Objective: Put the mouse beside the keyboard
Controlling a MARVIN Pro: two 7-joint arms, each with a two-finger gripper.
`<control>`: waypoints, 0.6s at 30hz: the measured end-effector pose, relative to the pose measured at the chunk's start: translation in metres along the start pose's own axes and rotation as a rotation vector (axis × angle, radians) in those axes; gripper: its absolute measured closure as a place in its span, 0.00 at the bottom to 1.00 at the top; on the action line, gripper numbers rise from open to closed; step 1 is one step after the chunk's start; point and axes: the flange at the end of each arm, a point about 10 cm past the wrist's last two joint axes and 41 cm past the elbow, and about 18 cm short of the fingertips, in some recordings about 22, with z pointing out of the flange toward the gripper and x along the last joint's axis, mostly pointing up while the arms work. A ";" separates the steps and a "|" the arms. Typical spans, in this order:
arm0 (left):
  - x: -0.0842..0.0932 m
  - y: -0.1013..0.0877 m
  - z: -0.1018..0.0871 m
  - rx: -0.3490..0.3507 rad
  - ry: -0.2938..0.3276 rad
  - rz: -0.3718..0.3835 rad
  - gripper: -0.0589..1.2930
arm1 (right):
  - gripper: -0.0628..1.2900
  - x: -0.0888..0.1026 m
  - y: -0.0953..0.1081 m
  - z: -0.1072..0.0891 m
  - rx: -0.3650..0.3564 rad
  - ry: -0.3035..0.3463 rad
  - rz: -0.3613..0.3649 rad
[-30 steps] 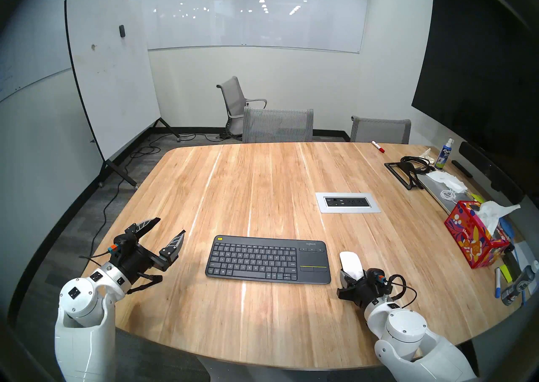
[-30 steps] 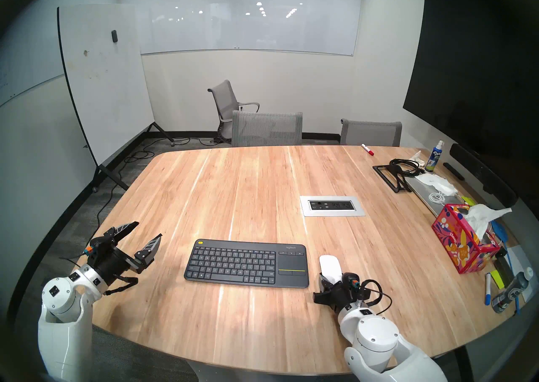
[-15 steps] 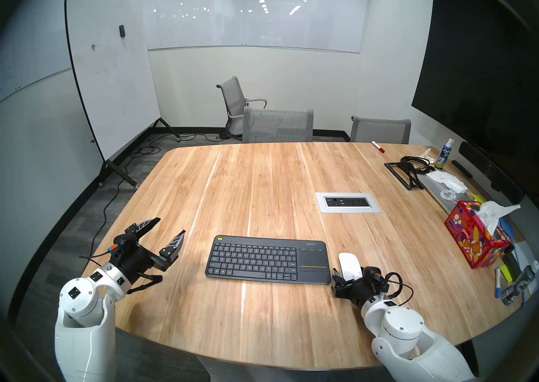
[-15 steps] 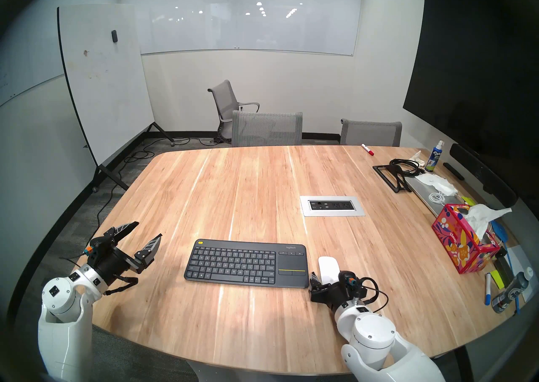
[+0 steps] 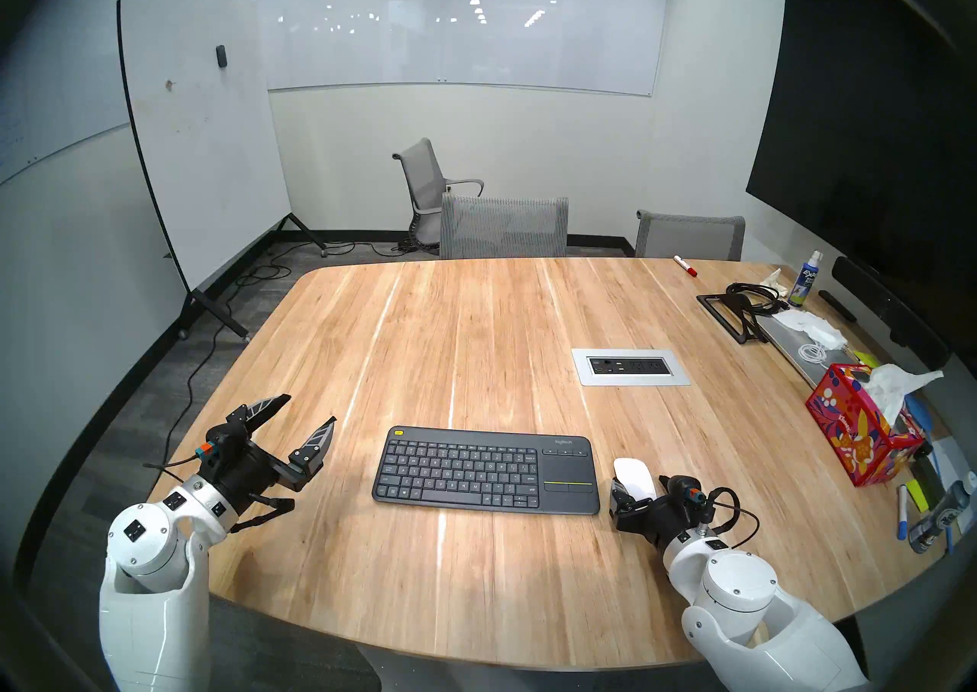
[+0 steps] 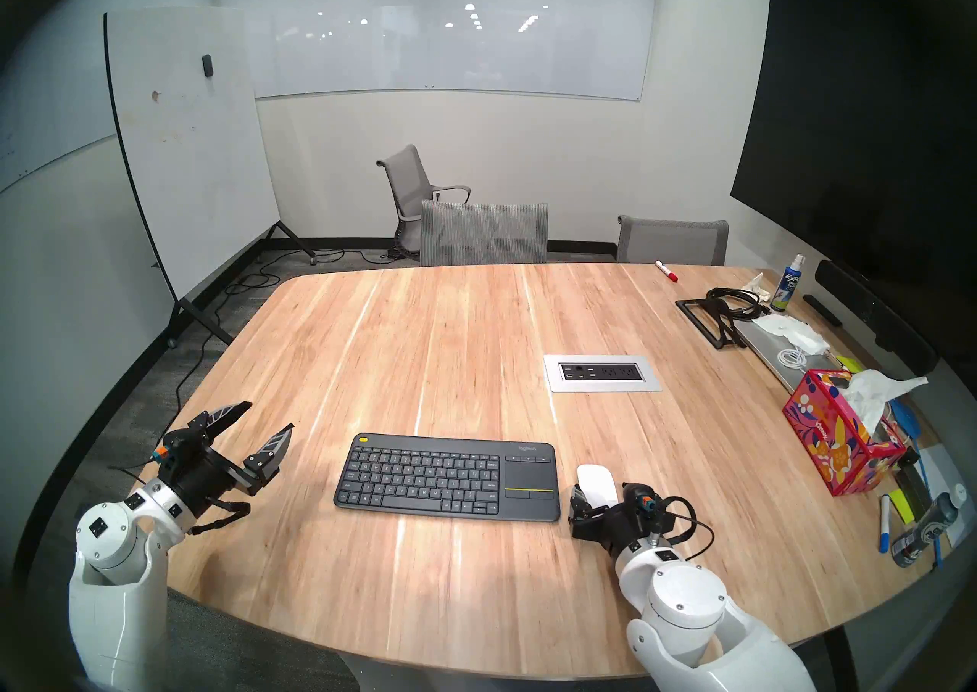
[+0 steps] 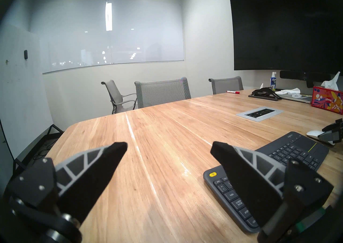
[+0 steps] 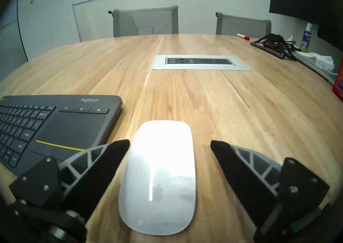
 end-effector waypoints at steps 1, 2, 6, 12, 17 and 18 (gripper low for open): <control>0.000 0.000 0.000 0.000 0.000 0.000 0.03 | 0.08 0.006 -0.001 -0.004 0.014 0.020 -0.003; 0.000 0.000 0.000 0.000 0.000 0.000 0.03 | 0.08 0.009 -0.001 -0.007 0.023 0.031 -0.005; 0.000 0.000 0.000 0.000 0.000 0.000 0.03 | 0.08 0.023 -0.007 -0.019 0.073 0.103 -0.028; 0.000 0.000 0.000 -0.001 0.000 0.000 0.03 | 0.08 0.040 -0.014 -0.039 0.119 0.220 -0.091; 0.000 0.000 0.000 -0.002 0.000 0.000 0.03 | 0.08 0.037 -0.019 -0.052 0.141 0.271 -0.142; 0.000 0.000 0.000 -0.002 0.000 0.000 0.03 | 0.08 0.034 -0.020 -0.055 0.145 0.277 -0.149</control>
